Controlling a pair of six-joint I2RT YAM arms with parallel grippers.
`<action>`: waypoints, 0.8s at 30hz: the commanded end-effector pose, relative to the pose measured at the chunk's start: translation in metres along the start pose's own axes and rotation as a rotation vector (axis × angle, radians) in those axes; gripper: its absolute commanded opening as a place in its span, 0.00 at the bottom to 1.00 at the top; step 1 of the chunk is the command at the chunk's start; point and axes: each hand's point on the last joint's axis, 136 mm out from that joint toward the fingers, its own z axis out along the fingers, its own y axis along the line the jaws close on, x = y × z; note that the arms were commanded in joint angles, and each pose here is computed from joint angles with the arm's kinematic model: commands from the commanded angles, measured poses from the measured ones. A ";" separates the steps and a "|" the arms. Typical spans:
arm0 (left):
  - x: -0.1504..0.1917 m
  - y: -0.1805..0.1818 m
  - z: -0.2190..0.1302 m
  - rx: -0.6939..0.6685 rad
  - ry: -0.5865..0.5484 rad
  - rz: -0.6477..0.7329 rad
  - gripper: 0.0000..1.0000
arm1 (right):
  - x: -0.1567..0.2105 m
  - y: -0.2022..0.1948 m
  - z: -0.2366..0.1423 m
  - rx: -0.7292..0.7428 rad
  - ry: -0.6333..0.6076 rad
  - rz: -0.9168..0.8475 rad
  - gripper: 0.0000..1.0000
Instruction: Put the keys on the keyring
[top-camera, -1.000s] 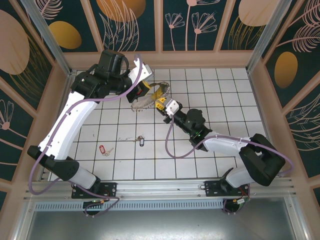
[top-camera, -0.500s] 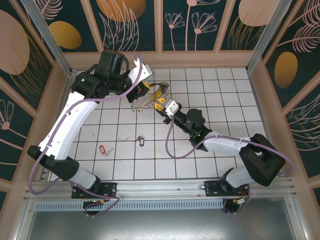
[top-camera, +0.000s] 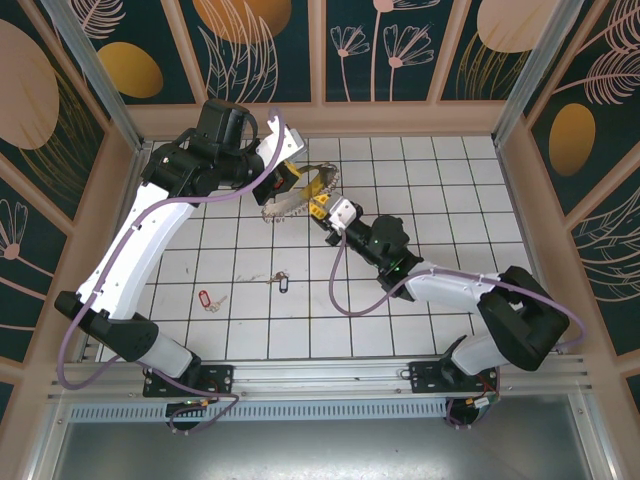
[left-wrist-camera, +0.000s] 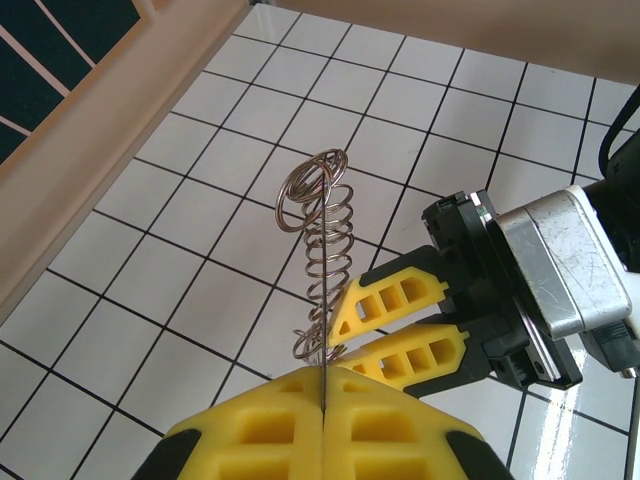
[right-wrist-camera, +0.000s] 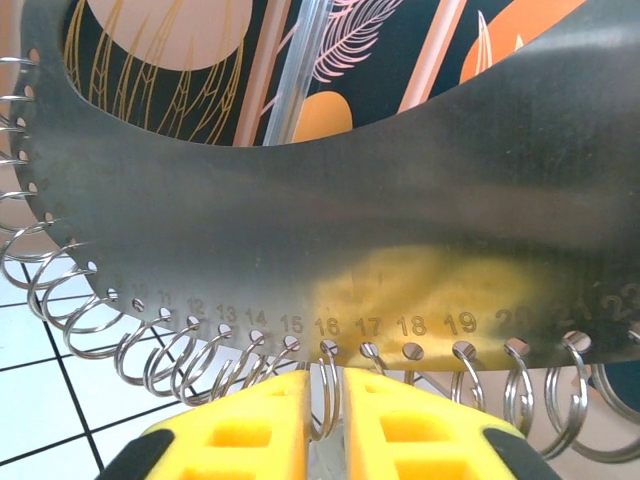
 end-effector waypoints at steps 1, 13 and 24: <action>-0.008 -0.006 -0.007 0.017 -0.039 0.020 0.00 | -0.012 -0.010 0.008 0.048 -0.027 -0.014 0.14; -0.006 -0.004 -0.006 0.010 -0.031 0.012 0.00 | 0.002 -0.008 0.005 0.054 0.007 -0.036 0.13; -0.005 -0.004 -0.007 0.004 -0.033 0.008 0.00 | 0.004 -0.005 0.006 0.042 0.010 -0.037 0.14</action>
